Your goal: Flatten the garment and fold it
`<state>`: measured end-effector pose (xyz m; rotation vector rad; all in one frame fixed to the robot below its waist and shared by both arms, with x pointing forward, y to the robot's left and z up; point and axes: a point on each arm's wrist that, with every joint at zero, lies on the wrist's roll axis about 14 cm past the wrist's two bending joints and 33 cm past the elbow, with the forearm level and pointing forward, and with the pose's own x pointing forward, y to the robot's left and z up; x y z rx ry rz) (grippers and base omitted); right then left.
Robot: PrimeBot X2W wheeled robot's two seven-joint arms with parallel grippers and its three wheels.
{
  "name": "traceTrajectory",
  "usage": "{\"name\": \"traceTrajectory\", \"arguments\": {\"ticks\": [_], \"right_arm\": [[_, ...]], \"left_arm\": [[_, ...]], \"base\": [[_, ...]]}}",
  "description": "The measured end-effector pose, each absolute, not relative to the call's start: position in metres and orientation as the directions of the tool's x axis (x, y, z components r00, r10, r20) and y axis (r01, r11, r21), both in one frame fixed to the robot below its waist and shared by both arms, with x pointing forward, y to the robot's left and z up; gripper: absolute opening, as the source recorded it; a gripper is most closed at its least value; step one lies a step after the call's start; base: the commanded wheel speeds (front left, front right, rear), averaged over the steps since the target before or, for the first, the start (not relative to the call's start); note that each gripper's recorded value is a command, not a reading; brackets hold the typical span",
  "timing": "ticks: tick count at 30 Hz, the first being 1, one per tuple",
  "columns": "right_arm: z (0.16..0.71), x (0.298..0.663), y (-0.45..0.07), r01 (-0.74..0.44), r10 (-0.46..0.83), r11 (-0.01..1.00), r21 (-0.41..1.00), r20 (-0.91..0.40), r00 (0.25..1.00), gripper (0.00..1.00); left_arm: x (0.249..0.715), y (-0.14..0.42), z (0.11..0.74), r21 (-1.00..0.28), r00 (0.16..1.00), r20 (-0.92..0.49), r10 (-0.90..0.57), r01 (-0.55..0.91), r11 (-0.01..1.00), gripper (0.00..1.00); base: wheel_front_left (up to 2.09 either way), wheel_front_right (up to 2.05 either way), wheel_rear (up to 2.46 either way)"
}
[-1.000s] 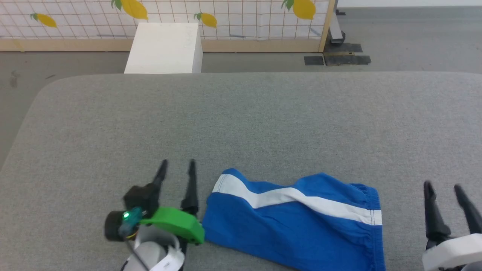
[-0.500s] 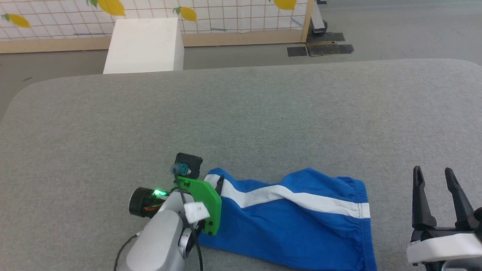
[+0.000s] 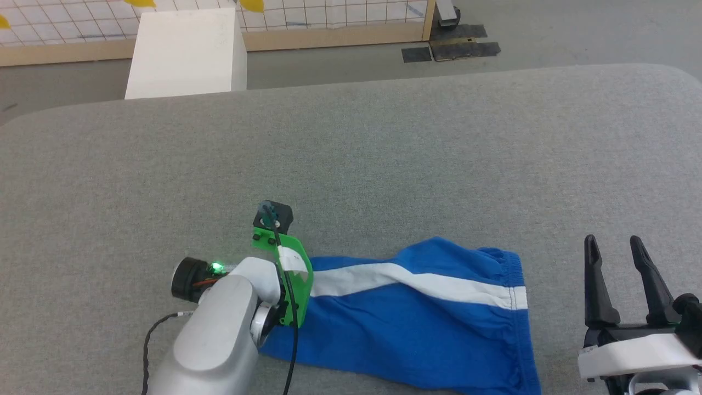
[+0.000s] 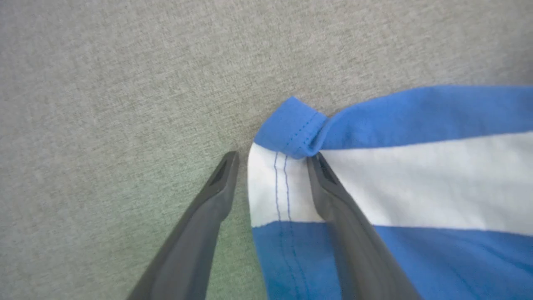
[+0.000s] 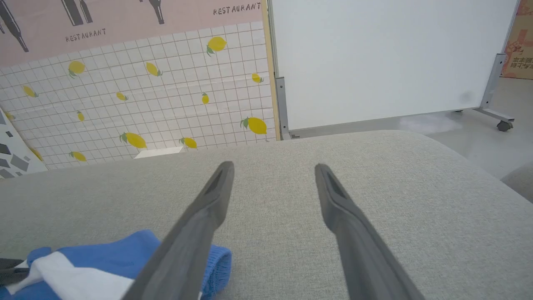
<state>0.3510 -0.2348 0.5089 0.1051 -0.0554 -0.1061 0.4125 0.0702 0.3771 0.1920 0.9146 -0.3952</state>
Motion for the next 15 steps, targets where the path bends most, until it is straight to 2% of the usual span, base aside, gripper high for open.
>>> {"name": "traceTrajectory", "arguments": {"ticks": [4, 7, 11, 15], "right_arm": [[0.508, 0.353, -0.230, 0.088, -0.093, 0.990, 0.112, 0.046, 0.995, 1.00], [0.508, 0.355, -0.224, 0.070, -0.076, 0.991, 0.116, 0.049, 0.996, 1.00], [0.510, 0.357, -0.218, 0.050, -0.057, 0.992, 0.120, 0.056, 0.997, 1.00], [0.512, 0.361, -0.207, 0.016, -0.023, 0.992, 0.126, 0.055, 0.998, 1.00]], "left_arm": [[0.412, 0.065, 0.383, -0.015, 0.554, -0.786, -0.273, 0.425, 0.905, 0.00], [0.416, 0.069, 0.391, -0.020, 0.621, -0.735, -0.274, 0.384, 0.923, 0.00], [0.426, 0.093, 0.408, -0.062, 0.751, -0.623, -0.219, 0.232, 0.971, 0.00], [0.420, 0.116, 0.417, -0.134, 0.818, -0.552, -0.163, 0.106, 0.985, 0.00]], "base": [[0.00, 0.00, 0.00], [0.00, 0.00, 0.00], [0.00, 0.00, 0.00], [0.00, 0.00, 0.00]]}}
